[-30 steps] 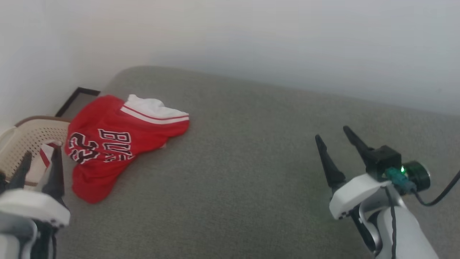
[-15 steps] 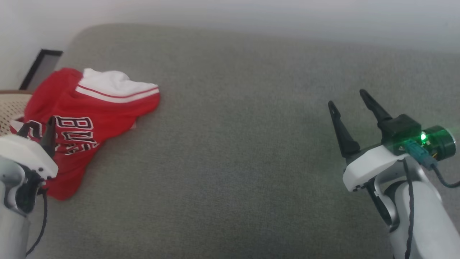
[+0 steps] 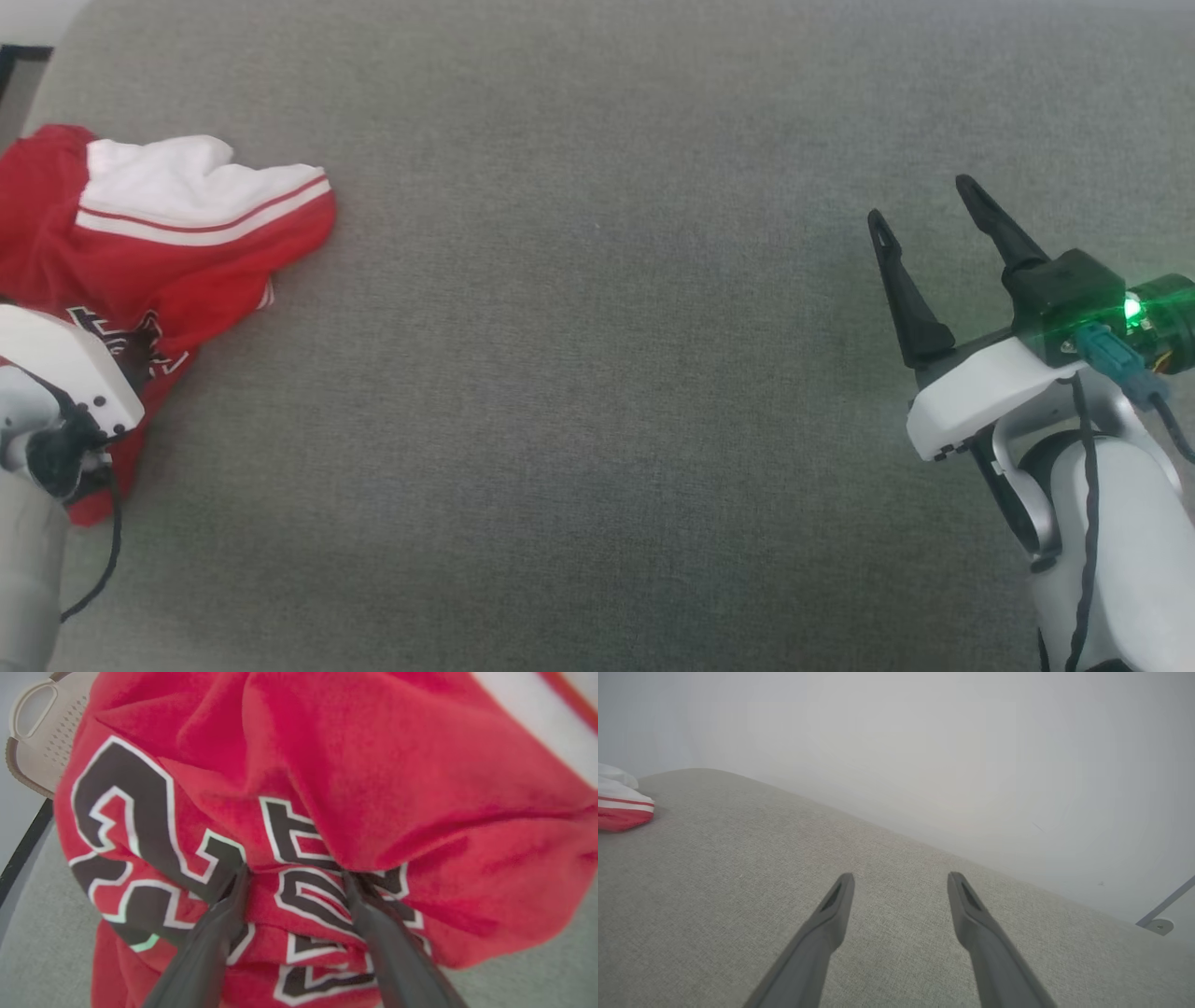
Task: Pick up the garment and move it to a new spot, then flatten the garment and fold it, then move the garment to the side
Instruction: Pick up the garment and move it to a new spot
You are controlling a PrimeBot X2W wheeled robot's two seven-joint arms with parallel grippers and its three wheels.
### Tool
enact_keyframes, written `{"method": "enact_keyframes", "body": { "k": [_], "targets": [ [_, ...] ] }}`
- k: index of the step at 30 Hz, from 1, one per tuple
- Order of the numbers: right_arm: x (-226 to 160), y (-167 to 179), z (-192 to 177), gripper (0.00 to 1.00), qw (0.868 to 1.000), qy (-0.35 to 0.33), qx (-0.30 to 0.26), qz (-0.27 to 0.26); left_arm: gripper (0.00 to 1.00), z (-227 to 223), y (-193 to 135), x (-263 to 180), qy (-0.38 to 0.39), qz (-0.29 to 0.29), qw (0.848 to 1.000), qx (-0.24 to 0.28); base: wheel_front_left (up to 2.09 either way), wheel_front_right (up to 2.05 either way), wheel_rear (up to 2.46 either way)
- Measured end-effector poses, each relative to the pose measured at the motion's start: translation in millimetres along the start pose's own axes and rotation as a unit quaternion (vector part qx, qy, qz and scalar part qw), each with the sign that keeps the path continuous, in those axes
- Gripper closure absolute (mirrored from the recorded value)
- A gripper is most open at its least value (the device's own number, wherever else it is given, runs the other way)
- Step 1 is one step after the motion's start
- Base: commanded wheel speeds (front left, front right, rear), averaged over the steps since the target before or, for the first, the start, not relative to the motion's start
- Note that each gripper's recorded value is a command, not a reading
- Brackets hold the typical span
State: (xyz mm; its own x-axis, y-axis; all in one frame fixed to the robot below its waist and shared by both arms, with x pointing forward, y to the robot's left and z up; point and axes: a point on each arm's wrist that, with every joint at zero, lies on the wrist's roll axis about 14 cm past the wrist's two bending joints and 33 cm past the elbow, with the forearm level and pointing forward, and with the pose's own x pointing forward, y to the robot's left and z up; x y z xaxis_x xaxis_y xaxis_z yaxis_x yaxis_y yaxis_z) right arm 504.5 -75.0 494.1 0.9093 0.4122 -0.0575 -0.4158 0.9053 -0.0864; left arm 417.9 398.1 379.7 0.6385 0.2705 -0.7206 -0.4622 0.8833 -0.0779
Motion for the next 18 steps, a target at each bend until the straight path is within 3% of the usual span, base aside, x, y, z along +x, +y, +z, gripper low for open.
{"method": "enact_keyframes", "body": {
  "k": [6, 8, 9, 18],
  "targets": [
    [1, -6, -11, 0.0, 1.0, 0.012, 0.0, -0.007, 0.02, -10, -2, 13, 0.036, 0.012, 0.999, 0.007, 0.0, 0.0, 0.0],
    [2, -6, -11, 0.0, 1.0, 0.013, 0.001, -0.008, 0.87, -10, -3, 13, 0.039, 0.012, 0.999, 0.003, 0.0, 0.0, 0.0],
    [2, -6, -11, 0.0, 1.0, 0.013, 0.001, -0.008, 1.0, -9, -2, 13, 0.032, 0.013, 0.999, 0.005, 0.0, 0.0, 0.0],
    [-3, -5, 5, 0.0, 1.0, -0.008, 0.005, -0.016, 1.0, 42, 18, -10, -0.081, 0.026, 0.996, 0.015, 0.0, 0.0, 0.0]
  ]
}}
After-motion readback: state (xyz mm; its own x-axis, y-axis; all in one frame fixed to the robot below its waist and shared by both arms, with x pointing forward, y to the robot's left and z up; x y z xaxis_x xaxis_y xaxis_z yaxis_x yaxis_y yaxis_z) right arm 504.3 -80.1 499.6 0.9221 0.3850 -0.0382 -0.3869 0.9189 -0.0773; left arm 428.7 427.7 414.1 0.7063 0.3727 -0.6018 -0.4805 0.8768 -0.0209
